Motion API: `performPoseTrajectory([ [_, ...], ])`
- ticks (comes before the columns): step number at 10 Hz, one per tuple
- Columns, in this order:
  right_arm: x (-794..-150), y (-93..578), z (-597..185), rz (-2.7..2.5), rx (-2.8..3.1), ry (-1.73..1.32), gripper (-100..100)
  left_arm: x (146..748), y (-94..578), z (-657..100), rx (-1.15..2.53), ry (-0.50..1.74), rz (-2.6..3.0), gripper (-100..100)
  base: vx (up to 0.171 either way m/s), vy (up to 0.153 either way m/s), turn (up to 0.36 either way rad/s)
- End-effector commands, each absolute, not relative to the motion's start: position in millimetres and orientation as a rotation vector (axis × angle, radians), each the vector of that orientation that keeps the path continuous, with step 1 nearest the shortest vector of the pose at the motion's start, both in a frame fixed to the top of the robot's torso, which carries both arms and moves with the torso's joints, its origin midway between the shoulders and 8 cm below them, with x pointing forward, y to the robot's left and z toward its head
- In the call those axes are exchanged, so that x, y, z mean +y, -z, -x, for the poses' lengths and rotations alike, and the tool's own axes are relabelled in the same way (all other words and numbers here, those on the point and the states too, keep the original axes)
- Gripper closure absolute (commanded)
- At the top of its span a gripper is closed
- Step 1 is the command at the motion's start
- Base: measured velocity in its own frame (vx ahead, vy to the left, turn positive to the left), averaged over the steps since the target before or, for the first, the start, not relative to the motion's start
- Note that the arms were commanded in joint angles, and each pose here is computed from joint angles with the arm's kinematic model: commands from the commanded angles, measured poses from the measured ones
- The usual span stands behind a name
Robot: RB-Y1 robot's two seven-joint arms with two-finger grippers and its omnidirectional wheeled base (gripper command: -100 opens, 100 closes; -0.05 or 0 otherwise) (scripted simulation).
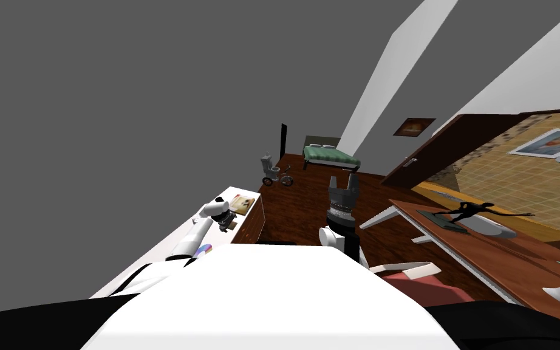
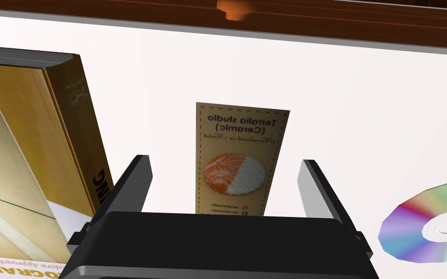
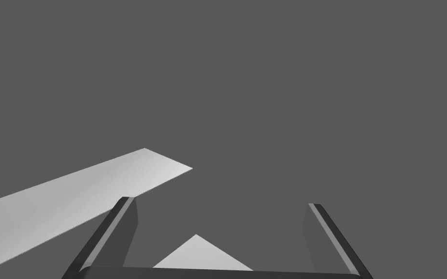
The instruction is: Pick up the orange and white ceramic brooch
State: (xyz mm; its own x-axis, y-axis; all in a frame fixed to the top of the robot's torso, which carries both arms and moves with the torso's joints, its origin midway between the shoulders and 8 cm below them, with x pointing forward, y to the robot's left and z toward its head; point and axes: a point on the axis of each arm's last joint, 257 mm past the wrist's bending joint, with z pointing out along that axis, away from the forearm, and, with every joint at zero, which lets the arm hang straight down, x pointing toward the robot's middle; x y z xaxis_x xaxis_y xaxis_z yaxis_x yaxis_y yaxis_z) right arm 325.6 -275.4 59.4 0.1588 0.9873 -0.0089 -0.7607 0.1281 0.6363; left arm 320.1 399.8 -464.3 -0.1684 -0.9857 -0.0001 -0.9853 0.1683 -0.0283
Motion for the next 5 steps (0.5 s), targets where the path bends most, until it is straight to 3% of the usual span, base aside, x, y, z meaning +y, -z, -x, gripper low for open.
performPoseTrajectory([
  [1,-275.4,-59.4,-325.6,-0.563,0.492,-1.348,0,400.1,472.3,-318.8,2.374,0.036,2.025,-100,-0.017,0.017,-0.082],
  [3,-275.4,-59.4,-325.6,-0.563,0.492,-1.348,0,400.3,473.6,-318.5,2.374,0.035,2.028,-100,-0.014,0.015,-0.036],
  [4,-275.4,-59.4,-325.6,-0.563,0.492,-1.348,0,400.3,474.1,-318.8,2.371,0.036,2.028,100,0.000,0.000,0.000],
  [5,-275.4,-59.4,-325.5,-0.563,0.492,-1.348,0,400.5,474.5,-318.0,2.372,0.034,2.030,100,0.000,0.000,0.000],
])
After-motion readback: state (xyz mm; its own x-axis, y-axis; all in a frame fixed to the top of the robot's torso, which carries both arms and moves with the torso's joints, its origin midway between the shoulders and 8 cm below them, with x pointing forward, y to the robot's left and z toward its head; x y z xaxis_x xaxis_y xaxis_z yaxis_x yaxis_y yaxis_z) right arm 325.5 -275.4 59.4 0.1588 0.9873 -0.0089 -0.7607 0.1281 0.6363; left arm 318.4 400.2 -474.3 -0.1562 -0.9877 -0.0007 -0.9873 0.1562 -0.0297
